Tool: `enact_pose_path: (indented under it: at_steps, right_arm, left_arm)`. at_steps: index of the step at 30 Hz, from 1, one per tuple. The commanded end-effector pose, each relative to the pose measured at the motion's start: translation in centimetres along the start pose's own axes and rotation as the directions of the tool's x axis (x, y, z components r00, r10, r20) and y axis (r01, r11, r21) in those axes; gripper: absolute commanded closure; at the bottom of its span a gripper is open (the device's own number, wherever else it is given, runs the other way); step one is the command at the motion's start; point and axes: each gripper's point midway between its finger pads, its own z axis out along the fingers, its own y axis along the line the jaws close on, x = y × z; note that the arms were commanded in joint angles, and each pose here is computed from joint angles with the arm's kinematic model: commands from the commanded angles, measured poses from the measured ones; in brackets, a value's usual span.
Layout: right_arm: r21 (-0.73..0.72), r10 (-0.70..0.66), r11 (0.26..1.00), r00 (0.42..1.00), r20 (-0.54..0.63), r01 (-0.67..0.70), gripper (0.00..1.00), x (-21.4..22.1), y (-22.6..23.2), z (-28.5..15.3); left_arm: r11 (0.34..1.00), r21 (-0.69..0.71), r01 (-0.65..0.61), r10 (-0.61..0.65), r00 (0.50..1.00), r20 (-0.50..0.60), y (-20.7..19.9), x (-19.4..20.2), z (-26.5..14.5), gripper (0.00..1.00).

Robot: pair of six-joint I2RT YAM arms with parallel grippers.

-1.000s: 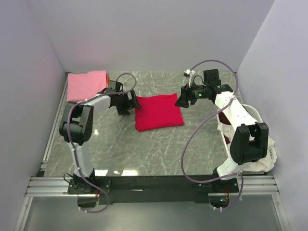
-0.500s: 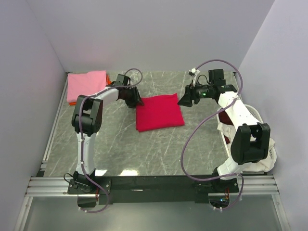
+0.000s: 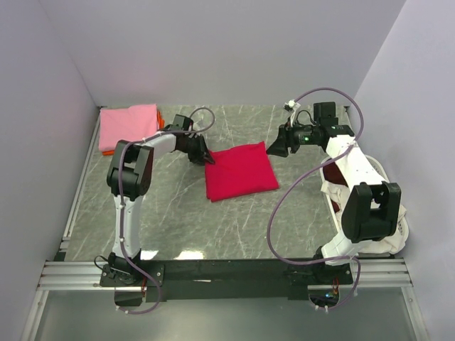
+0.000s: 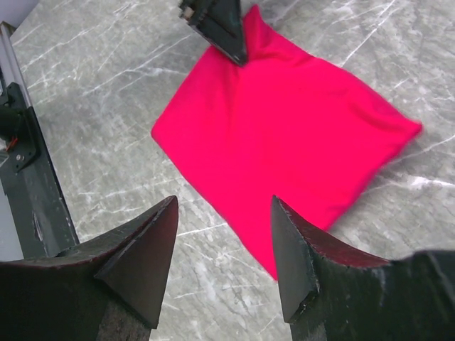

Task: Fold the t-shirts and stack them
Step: Neatly place the folded tshirt to the corner

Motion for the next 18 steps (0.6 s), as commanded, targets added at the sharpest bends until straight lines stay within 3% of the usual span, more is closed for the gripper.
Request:
enact_pose_path:
  at_steps: [1, 2, 6, 11, 18]
  right_arm:
    - [-0.015, -0.033, 0.999, 0.999, 0.032, 0.034, 0.39, -0.8, 1.2, -1.1]
    - [-0.014, -0.04, 0.999, 0.999, 0.035, 0.04, 0.39, -0.9, 1.2, -1.2]
    - [-0.018, -0.041, 0.999, 0.999, 0.032, 0.042, 0.39, -0.8, 1.3, -1.1]
    - [-0.02, -0.045, 0.999, 0.998, 0.034, 0.045, 0.39, -0.8, 1.4, -1.3]
    - [-0.024, -0.049, 0.998, 0.998, 0.034, 0.05, 0.39, -0.8, 1.5, -1.5]
  left_arm:
    - [0.965, -0.176, -0.197, 0.216, 0.972, 0.096, -1.0, -2.9, -5.4, 1.0]
    - [0.917, -0.312, -0.25, 0.306, 0.941, 0.143, -0.2, -5.1, -7.3, 1.0]
    - [0.784, -0.522, -0.337, 0.464, 0.876, 0.13, 0.4, -7.0, -13.3, 0.99]
    - [0.647, -0.662, -0.379, 0.565, 0.821, 0.082, 1.9, -8.7, -17.6, 1.0]
    - [0.526, -0.756, -0.39, 0.656, 0.752, 0.068, 2.4, -12.1, -21.6, 1.0]
